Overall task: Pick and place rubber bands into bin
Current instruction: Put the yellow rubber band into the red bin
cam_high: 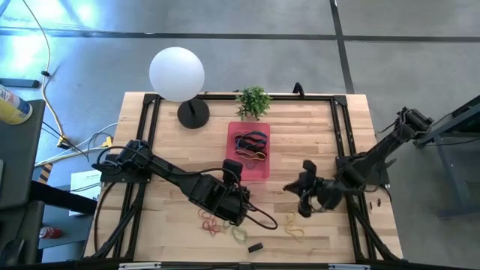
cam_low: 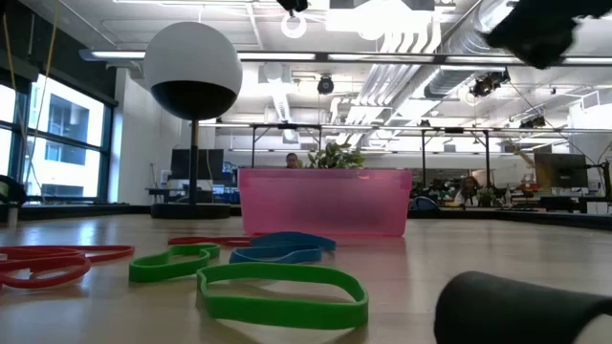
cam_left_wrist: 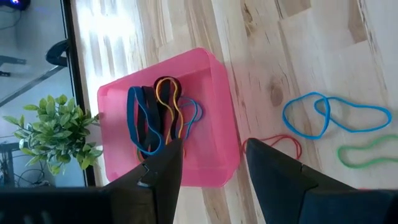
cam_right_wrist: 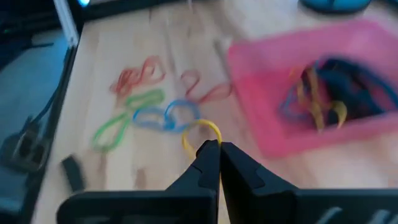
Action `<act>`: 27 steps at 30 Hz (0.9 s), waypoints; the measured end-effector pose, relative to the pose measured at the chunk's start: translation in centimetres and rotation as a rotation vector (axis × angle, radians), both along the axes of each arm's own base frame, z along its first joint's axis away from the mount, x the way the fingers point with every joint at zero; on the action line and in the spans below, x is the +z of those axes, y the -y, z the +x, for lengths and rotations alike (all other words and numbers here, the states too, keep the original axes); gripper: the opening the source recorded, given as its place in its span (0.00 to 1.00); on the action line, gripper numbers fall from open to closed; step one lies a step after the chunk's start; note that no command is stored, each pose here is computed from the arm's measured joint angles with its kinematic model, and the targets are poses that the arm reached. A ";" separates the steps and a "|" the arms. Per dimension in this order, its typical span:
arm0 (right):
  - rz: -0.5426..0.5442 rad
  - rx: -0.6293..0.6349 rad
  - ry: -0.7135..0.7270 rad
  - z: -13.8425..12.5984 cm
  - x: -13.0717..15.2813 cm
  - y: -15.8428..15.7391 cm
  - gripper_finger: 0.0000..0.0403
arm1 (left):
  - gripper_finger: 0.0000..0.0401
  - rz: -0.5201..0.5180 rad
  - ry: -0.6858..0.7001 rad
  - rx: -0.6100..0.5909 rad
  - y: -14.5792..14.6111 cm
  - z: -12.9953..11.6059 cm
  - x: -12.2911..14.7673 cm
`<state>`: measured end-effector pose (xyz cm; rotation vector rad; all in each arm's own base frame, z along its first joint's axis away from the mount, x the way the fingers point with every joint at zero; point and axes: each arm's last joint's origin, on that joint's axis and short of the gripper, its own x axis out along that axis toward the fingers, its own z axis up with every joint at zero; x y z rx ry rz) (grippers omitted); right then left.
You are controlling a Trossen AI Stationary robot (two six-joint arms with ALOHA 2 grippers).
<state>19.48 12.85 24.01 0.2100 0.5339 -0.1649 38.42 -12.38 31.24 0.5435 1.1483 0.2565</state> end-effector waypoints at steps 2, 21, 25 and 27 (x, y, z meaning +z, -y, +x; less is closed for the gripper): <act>-0.034 -0.006 0.041 0.7 0.6 0.9 0.00 | 0.41 -0.004 0.005 0.009 0.0 0.0 0.0; -0.165 -0.099 0.186 5.0 3.1 11.3 0.00 | 0.41 -0.036 0.040 0.070 0.0 0.0 0.0; -0.129 -0.094 0.196 6.3 2.4 13.1 0.00 | 0.41 -0.038 0.042 0.073 0.0 0.0 0.0; -0.116 -0.092 0.191 7.0 1.8 13.8 0.00 | 0.41 -0.038 0.042 0.073 0.0 0.0 0.0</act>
